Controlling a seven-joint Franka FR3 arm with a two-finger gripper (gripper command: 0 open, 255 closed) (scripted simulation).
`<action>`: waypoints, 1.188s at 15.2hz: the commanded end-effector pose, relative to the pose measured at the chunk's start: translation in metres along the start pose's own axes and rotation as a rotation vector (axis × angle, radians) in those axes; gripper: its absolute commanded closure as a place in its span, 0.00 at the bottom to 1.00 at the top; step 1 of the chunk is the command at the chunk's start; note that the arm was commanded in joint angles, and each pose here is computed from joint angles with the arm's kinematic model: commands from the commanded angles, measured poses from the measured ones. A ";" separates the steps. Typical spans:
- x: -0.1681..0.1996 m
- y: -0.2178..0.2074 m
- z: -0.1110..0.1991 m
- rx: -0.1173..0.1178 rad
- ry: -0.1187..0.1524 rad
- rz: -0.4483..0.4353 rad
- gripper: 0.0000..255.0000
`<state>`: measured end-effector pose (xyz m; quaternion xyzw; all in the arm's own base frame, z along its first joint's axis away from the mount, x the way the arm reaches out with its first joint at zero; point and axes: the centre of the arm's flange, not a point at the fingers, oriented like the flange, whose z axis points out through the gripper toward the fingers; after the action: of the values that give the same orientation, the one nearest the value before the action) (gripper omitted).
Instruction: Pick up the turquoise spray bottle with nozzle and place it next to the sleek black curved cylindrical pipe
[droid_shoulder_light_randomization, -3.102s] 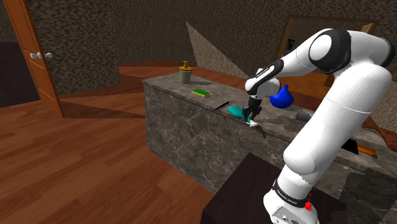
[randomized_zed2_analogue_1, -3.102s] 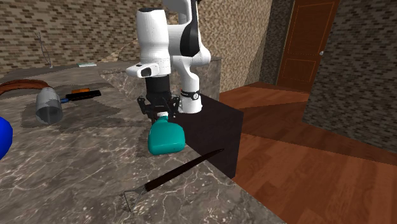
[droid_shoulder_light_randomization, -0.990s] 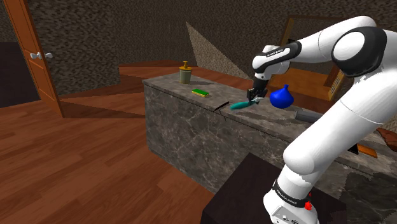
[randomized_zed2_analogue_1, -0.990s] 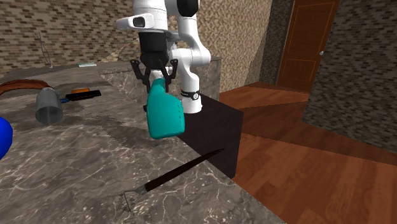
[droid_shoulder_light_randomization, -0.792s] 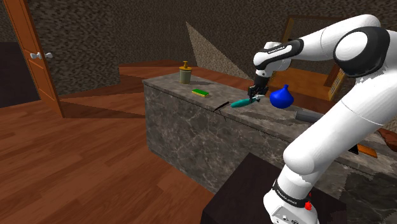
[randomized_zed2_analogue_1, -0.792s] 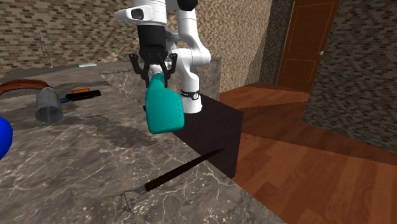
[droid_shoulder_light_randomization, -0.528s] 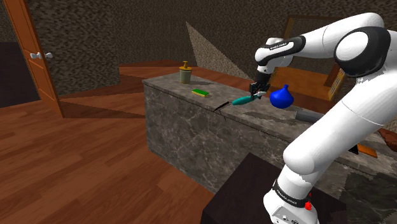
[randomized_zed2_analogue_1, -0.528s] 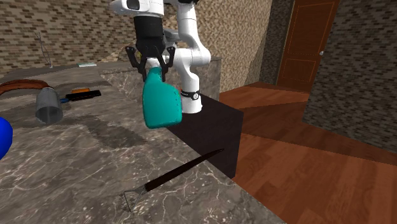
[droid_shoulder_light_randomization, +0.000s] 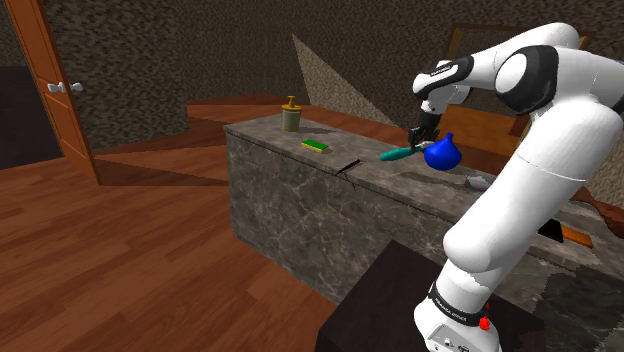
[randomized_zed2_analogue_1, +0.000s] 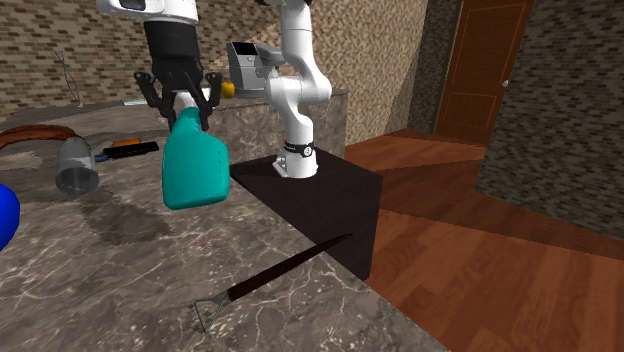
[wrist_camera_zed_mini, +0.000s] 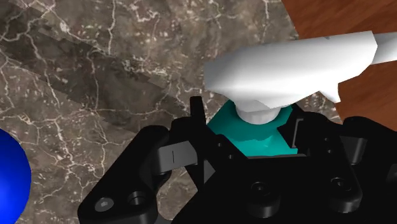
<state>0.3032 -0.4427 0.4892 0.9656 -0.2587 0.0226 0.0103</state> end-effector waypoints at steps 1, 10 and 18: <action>0.006 0.026 0.001 -0.001 0.001 -0.003 1.00; 0.029 0.143 0.002 -0.001 0.001 -0.003 1.00; 0.040 0.202 0.019 -0.001 0.001 -0.003 1.00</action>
<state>0.2388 -0.6365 0.4788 0.9660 -0.2575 0.0225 0.0106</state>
